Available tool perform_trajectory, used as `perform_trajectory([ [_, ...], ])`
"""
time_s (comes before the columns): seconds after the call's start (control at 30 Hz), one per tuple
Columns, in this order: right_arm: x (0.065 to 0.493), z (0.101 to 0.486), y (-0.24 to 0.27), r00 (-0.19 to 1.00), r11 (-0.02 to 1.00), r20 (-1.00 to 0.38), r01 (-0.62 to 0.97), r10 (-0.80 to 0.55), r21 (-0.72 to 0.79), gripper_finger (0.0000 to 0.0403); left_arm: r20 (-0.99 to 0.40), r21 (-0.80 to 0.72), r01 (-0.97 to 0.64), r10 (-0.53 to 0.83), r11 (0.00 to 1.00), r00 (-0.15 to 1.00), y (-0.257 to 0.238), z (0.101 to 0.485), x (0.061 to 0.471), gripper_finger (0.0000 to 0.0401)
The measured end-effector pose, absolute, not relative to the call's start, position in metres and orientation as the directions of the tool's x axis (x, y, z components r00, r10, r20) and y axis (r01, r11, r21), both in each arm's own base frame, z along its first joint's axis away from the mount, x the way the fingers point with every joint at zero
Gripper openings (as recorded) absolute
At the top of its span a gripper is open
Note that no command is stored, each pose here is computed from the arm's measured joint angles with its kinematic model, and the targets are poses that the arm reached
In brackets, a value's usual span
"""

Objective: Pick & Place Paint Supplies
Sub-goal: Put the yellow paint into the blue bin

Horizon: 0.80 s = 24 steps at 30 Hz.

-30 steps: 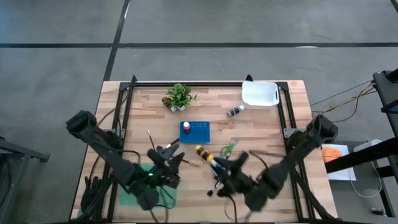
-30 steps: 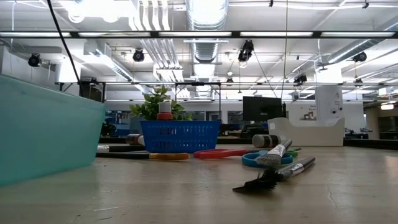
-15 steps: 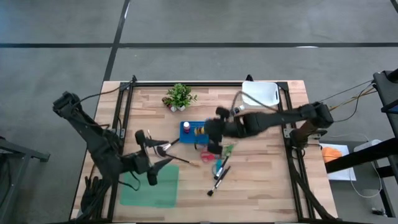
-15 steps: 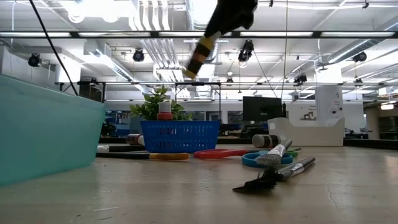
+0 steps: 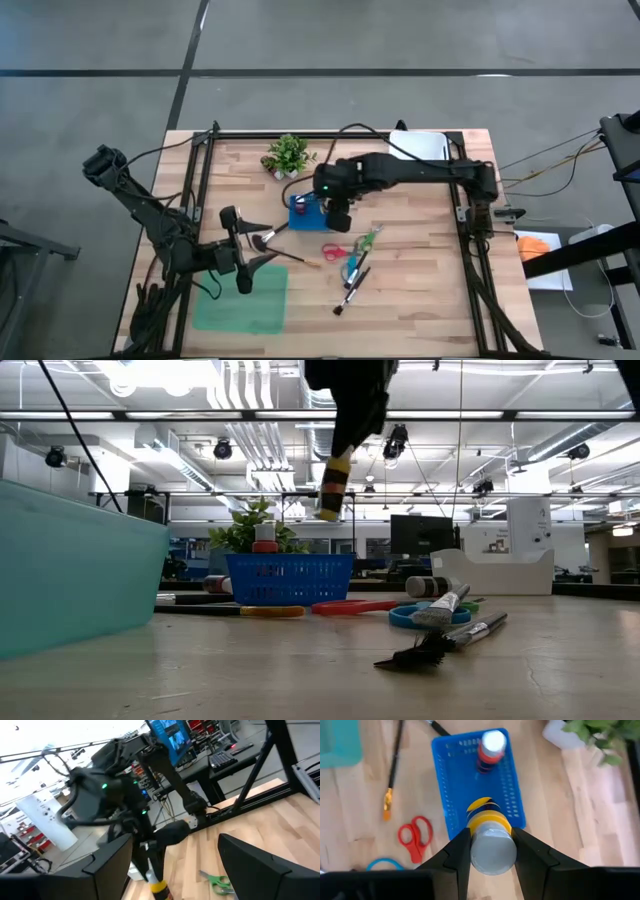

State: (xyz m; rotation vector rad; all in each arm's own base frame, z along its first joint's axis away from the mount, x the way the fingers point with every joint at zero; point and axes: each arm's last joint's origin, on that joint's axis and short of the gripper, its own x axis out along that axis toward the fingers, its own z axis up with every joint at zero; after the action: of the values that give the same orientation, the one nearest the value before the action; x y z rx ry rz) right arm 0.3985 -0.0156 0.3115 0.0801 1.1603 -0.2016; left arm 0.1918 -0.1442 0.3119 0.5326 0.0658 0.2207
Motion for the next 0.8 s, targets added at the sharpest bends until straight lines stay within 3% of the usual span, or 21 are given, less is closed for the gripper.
perform_trajectory([
  [0.33, 0.435, 0.276, -0.048, 0.242, 0.995, -0.969, 0.099, -0.052, -0.029, 0.0111, -0.012, 0.518, -0.182, 0.220, 0.836, 0.975, -0.144, 0.311, 0.192, 0.0302],
  [0.8, 0.445, 0.258, -0.062, 0.256, 0.999, -0.966, -0.014, -0.025, -0.030, 0.0111, -0.020, 0.520, -0.176, 0.218, 0.836, 0.976, -0.144, 0.310, 0.192, 0.0302],
])
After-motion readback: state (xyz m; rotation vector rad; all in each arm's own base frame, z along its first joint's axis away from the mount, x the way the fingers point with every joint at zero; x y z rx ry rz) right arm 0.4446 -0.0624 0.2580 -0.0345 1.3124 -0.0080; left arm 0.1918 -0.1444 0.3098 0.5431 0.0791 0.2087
